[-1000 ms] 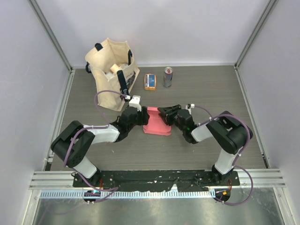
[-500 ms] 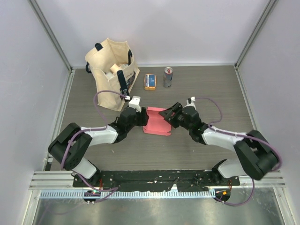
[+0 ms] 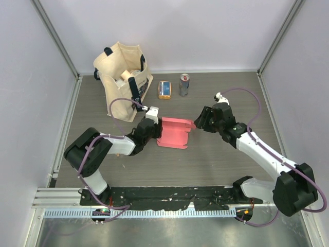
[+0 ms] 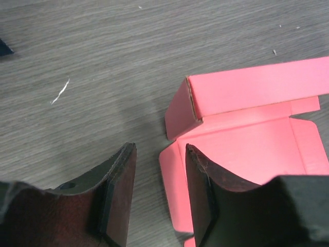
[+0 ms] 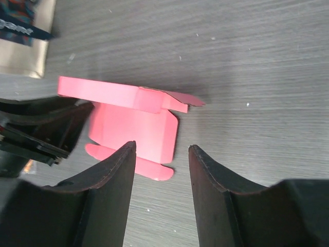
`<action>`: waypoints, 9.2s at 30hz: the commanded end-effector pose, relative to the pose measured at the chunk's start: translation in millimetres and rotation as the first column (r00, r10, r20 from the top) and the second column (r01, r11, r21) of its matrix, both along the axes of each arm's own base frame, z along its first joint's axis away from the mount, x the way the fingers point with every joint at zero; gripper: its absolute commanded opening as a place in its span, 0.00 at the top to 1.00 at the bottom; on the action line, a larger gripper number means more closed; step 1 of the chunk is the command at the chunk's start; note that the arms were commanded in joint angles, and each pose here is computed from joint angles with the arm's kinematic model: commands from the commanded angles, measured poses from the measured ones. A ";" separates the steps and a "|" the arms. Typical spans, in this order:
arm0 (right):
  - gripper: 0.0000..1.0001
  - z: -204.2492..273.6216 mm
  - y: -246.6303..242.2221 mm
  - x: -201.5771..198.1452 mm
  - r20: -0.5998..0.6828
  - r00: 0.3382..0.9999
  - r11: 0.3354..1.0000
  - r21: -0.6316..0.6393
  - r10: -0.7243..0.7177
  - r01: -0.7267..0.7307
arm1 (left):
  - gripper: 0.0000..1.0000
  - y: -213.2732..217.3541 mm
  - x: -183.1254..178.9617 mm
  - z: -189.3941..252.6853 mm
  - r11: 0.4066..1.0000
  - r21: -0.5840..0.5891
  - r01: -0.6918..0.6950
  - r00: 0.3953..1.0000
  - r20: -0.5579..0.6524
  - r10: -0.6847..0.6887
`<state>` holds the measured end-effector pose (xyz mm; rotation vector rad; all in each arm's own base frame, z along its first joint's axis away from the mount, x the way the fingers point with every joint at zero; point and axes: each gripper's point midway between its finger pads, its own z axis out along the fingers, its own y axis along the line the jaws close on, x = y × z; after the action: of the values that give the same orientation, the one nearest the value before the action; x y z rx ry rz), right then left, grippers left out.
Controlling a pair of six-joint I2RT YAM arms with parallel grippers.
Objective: Fold the paper box
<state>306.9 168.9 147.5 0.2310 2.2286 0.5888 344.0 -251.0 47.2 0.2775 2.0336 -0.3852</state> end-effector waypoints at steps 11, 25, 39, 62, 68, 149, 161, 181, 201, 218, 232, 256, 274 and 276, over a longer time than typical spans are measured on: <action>0.49 5.1 18.4 19.7 -0.068 0.996 0.993 -0.103 0.057 -0.064 | 0.64 -22.8 46.3 30.6 0.999 -0.017 -0.042 0.983 0.176 0.044; 0.52 12.4 57.1 35.0 -0.111 0.993 0.996 0.082 0.050 -0.041 | 0.89 -16.8 44.2 29.5 0.996 0.028 -0.086 0.978 0.195 0.079; 0.52 -11.3 73.5 33.5 -0.127 0.992 0.998 0.060 0.007 0.001 | 1.00 -5.8 40.9 26.8 0.979 0.076 -0.190 0.963 0.207 0.171; 0.77 -6.5 90.1 55.2 -0.129 0.991 0.905 0.418 -0.025 0.078 | 1.00 -8.8 37.7 26.7 0.983 0.051 -0.175 0.967 0.195 0.162; 0.98 -8.8 90.6 55.2 -0.151 0.988 0.797 0.594 -0.028 0.113 | 1.00 -10.0 35.4 25.6 0.984 0.028 -0.178 0.969 0.179 0.170; 0.87 -84.6 41.7 2.5 -0.129 0.982 0.931 -0.324 0.135 -0.170 | 1.00 -1.9 33.0 12.1 0.972 0.038 -0.231 0.965 0.133 0.224; 0.53 -45.1 22.5 23.2 -0.056 0.929 0.831 -0.430 0.366 -0.353 | 1.00 -3.4 33.8 8.6 0.973 0.045 -0.226 0.967 0.130 0.219; 0.98 -34.2 78.6 35.7 -0.060 0.939 0.909 -0.238 0.339 -0.343 | 1.00 -8.1 31.9 4.7 0.976 0.051 -0.211 0.971 0.122 0.204; 0.96 -53.6 129.6 39.4 -0.093 0.993 0.996 0.057 0.078 -0.072 | 1.00 -12.3 31.0 8.5 0.978 0.037 -0.206 0.972 0.127 0.200; 0.51 11.4 69.8 7.4 0.168 0.912 0.927 -0.048 0.374 -0.371 | 1.00 -8.9 30.5 7.0 0.975 0.054 -0.215 0.970 0.132 0.206; 0.51 -55.5 16.7 48.9 0.102 0.944 0.918 -0.287 0.312 -0.273 | 1.00 -9.1 31.0 6.4 0.975 0.064 -0.212 0.970 0.133 0.202; 0.71 -59.9 75.4 62.0 0.367 0.864 0.894 -0.410 0.345 -0.183 | 1.00 -8.3 30.6 8.0 0.975 0.061 -0.213 0.970 0.136 0.203; 0.98 -79.2 55.1 65.1 0.465 0.885 0.793 -0.542 0.008 0.278 | 1.00 -9.4 29.5 5.6 0.965 0.014 -0.261 0.962 0.087 0.259; 0.98 -79.1 48.5 61.3 0.490 0.870 0.761 -0.546 -0.050 0.351 | 1.00 -8.6 30.3 3.3 0.958 0.013 -0.287 0.956 0.072 0.285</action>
<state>367.7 242.1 60.7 -0.2003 1.8623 -0.0111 371.5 -251.0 48.1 0.0789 1.9633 -0.1387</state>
